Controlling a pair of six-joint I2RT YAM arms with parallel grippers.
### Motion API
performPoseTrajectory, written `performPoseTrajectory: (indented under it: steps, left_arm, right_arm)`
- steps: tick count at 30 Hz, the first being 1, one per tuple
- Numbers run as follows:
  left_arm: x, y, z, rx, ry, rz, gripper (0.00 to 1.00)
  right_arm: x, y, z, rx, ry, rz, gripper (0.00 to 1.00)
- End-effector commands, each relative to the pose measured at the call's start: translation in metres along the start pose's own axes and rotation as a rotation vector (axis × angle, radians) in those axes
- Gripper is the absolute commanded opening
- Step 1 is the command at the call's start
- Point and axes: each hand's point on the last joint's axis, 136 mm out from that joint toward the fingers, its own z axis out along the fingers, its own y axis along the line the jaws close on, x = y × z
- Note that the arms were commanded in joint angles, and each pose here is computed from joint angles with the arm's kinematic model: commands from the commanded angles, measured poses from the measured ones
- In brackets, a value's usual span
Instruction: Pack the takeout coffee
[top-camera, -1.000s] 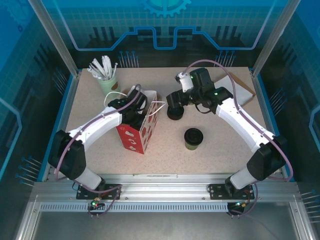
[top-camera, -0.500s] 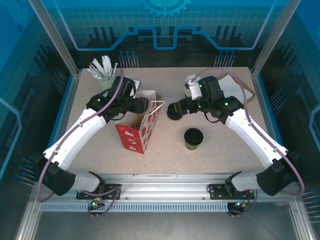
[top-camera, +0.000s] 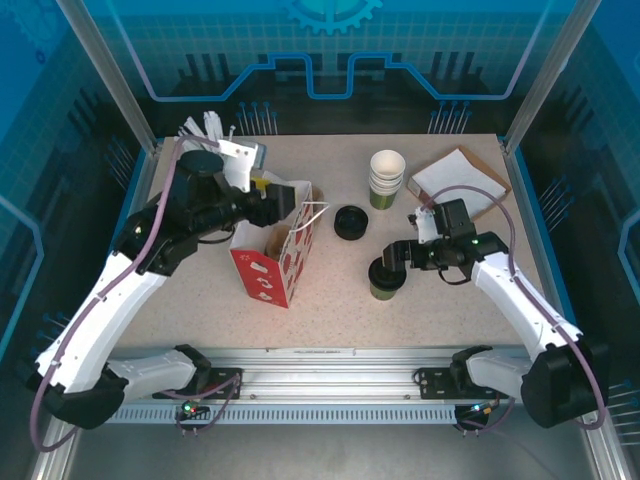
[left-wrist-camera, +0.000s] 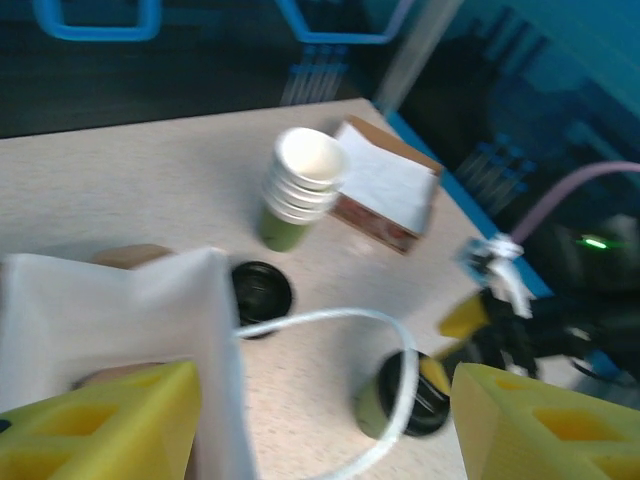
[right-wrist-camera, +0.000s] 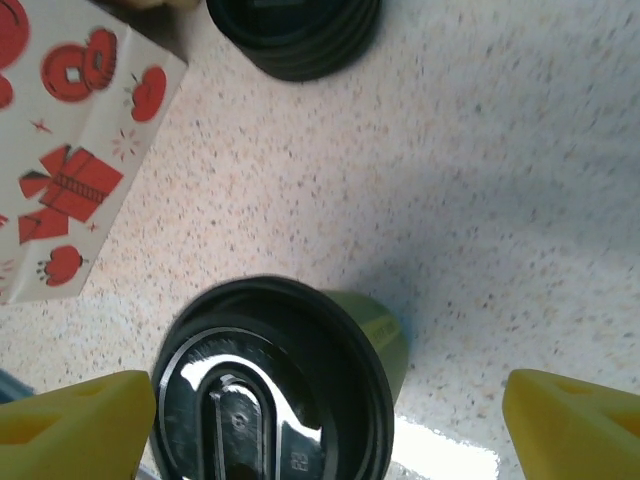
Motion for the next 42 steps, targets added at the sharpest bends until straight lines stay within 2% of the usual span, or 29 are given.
performPoseTrajectory:
  steps: [1, 6, 12, 24, 30, 35, 38, 42]
  left_arm:
    - [0.02, -0.044, 0.002, 0.156, 0.083, 0.012, 0.66]
    - [0.04, -0.061, 0.008, 0.211, 0.144, 0.025, 0.65]
    - [0.042, -0.064, 0.009, 0.22, 0.146, 0.028, 0.64]
    - [0.049, -0.063, 0.014, 0.219, 0.162, 0.018, 0.64]
    - [0.06, -0.068, 0.019, 0.226, 0.203, 0.033, 0.64]
    - [0.077, -0.077, 0.024, 0.232, 0.28, 0.102, 0.65]
    - [0.096, -0.079, 0.029, 0.208, 0.36, 0.185, 0.66]
    - [0.122, -0.089, 0.033, 0.192, 0.467, 0.305, 0.67]
  right_arm:
    - [0.004, 0.008, 0.012, -0.127, 0.027, 0.06, 0.85]
    - [0.011, 0.012, 0.023, -0.184, 0.05, 0.077, 0.74]
    - [0.019, 0.012, 0.031, -0.205, 0.061, 0.089, 0.67]
    - [0.031, 0.031, 0.04, -0.284, 0.064, 0.109, 0.63]
    - [0.039, 0.057, 0.052, -0.329, 0.087, 0.087, 0.62]
    - [0.048, 0.08, 0.06, -0.349, 0.123, 0.042, 0.63]
    - [0.043, 0.082, 0.054, -0.336, 0.111, 0.022, 0.67]
    - [0.019, 0.071, 0.033, -0.314, 0.053, 0.014, 0.79]
